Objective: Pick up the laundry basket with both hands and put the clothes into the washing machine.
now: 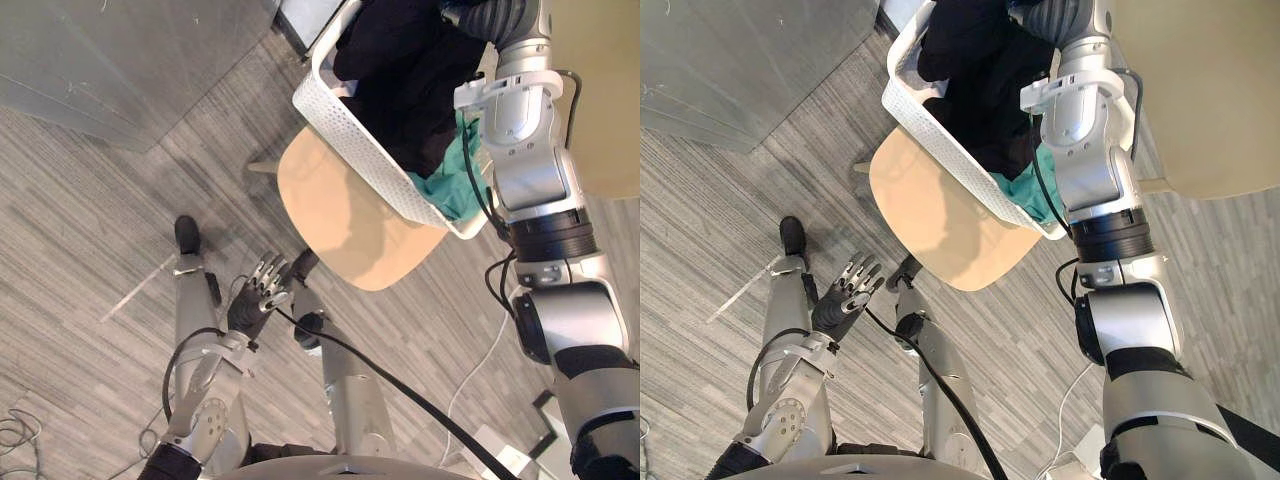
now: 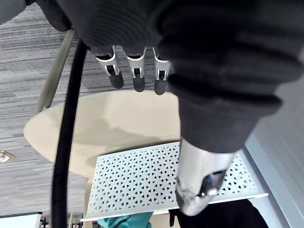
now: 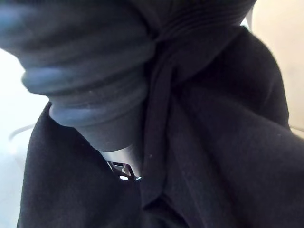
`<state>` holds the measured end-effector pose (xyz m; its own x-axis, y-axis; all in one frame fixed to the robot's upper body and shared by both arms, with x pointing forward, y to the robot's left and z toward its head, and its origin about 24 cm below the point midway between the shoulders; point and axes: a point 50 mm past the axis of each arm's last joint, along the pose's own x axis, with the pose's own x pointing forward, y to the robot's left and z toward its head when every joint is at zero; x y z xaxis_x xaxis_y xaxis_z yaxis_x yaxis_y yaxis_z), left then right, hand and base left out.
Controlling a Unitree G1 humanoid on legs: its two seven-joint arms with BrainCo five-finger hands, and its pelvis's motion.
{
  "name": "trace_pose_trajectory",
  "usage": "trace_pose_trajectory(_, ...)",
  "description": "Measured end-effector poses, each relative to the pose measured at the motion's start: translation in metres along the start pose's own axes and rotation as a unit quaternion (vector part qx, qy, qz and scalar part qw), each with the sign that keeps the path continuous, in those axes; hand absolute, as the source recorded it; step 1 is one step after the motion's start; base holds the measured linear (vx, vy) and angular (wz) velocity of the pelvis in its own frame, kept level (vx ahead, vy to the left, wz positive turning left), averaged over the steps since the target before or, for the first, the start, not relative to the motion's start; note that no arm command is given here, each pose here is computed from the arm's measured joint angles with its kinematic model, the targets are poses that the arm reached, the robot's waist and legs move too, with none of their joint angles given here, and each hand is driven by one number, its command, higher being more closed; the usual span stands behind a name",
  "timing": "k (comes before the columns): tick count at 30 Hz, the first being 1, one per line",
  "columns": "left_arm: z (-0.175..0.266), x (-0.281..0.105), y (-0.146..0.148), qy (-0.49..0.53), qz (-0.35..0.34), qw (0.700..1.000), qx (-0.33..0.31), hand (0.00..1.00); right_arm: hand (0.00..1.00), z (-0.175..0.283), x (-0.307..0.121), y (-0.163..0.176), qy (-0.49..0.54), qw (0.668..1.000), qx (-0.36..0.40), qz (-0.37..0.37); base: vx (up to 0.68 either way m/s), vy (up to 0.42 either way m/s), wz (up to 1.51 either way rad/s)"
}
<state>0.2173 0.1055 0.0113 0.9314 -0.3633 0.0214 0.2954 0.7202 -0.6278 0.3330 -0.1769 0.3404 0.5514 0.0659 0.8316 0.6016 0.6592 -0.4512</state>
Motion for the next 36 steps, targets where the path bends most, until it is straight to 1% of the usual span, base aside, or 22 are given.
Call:
trace_pose_trajectory(7, 0.002, -0.004, 0.004, 0.014, -0.007, 1.0, 0.021, 0.0, 1.0, 0.0, -0.026, -0.012, -0.015, 1.0, 0.016, -0.018, 0.07, 0.017, 0.07)
trace_pose_trajectory(10, 0.004, -0.005, 0.006, 0.02, -0.006, 0.999, 0.03, 0.0, 1.0, -0.001, -0.037, -0.012, -0.018, 1.0, 0.019, -0.014, 0.06, 0.017, 0.04)
trace_pose_trajectory(13, 0.005, -0.011, 0.012, 0.034, -0.005, 0.997, 0.07, 0.0, 1.0, -0.007, -0.052, -0.016, -0.013, 1.0, 0.02, -0.015, 0.07, 0.015, 0.14)
trace_pose_trajectory(14, 0.005, -0.013, 0.013, 0.039, -0.005, 0.995, 0.094, 0.0, 1.0, -0.011, -0.056, -0.018, -0.007, 1.0, 0.018, -0.016, 0.07, 0.014, 0.14)
trace_pose_trajectory(16, 0.007, -0.013, 0.01, 0.037, -0.012, 0.992, 0.122, 0.0, 1.0, -0.014, -0.063, -0.024, -0.002, 1.0, 0.016, -0.022, 0.08, 0.012, 0.1)
trace_pose_trajectory(20, 0.027, -0.01, -0.014, -0.023, -0.044, 0.984, 0.172, 0.0, 1.0, -0.017, -0.076, -0.033, -0.007, 1.0, 0.016, -0.026, 0.08, 0.003, -0.04)
trace_pose_trajectory(23, 0.035, -0.008, -0.022, -0.049, -0.05, 0.973, 0.218, 0.0, 1.0, -0.023, -0.082, -0.037, 0.005, 1.0, 0.015, -0.017, 0.07, -0.011, -0.16)
trace_pose_trajectory(30, 0.049, -0.003, -0.025, -0.091, -0.017, 0.947, 0.308, 0.0, 1.0, -0.024, -0.087, -0.035, 0.0, 0.999, 0.033, 0.017, 0.05, 0.038, -0.27)
trace_pose_trajectory(33, 0.057, -0.002, -0.039, -0.135, -0.019, 0.942, 0.308, 0.0, 1.0, -0.023, -0.086, -0.037, -0.009, 0.999, 0.025, 0.026, 0.08, 0.065, -0.3)
trace_pose_trajectory(36, 0.067, -0.001, -0.047, -0.179, 0.001, 0.933, 0.311, 0.0, 1.0, -0.022, -0.082, -0.042, -0.016, 0.999, 0.026, 0.03, 0.08, 0.056, -0.18)
